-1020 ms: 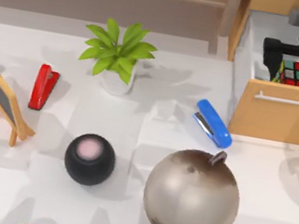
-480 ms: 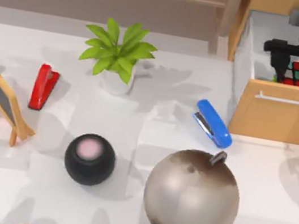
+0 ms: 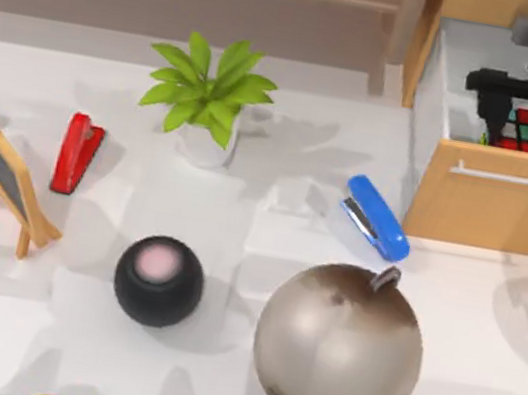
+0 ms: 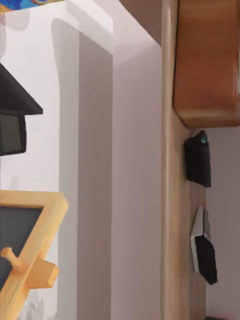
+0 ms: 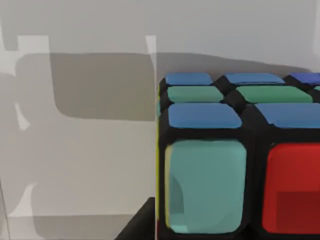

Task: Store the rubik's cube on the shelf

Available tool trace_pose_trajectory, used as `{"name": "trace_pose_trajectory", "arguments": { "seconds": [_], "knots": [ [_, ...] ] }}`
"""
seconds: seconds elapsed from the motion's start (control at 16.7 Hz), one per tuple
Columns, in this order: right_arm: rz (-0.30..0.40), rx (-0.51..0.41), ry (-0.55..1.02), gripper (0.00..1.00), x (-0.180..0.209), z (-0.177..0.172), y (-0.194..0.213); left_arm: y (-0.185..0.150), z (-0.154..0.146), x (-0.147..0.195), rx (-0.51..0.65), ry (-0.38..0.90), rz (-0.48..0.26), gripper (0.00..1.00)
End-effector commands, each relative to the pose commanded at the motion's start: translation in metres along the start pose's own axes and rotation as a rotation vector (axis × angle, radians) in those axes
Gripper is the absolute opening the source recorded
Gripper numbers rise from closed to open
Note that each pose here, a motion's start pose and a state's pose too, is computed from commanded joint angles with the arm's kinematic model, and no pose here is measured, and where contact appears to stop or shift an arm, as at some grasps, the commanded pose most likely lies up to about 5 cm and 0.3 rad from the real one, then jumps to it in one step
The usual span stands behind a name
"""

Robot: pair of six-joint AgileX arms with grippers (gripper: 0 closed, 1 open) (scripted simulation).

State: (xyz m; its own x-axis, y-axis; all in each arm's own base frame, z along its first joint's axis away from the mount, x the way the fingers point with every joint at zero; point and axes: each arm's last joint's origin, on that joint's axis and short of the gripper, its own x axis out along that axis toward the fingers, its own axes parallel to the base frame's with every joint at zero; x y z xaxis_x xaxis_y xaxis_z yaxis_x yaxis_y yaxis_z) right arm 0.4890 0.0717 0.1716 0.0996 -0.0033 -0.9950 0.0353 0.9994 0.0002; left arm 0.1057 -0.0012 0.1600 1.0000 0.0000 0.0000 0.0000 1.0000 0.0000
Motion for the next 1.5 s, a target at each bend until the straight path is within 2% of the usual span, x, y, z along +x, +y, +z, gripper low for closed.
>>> {"name": "trace_pose_trajectory", "arguments": {
  "seconds": [0.42,0.84,1.2,1.5],
  "knots": [
    [-0.005,-0.003,0.010,0.00,-0.004,-0.003,0.001,0.000,0.000,0.000,0.000,0.000,0.000,1.00],
    [-0.014,-0.037,0.051,0.00,-0.040,-0.017,0.004,0.000,0.000,0.000,0.000,0.000,0.000,1.00],
    [0.001,-0.008,0.007,0.00,-0.031,0.001,0.001,0.000,0.000,0.000,0.000,0.000,0.000,1.00],
    [0.000,-0.004,0.007,0.00,-0.031,0.000,0.003,0.000,0.000,0.000,0.000,0.000,0.000,1.00]
  ]
}}
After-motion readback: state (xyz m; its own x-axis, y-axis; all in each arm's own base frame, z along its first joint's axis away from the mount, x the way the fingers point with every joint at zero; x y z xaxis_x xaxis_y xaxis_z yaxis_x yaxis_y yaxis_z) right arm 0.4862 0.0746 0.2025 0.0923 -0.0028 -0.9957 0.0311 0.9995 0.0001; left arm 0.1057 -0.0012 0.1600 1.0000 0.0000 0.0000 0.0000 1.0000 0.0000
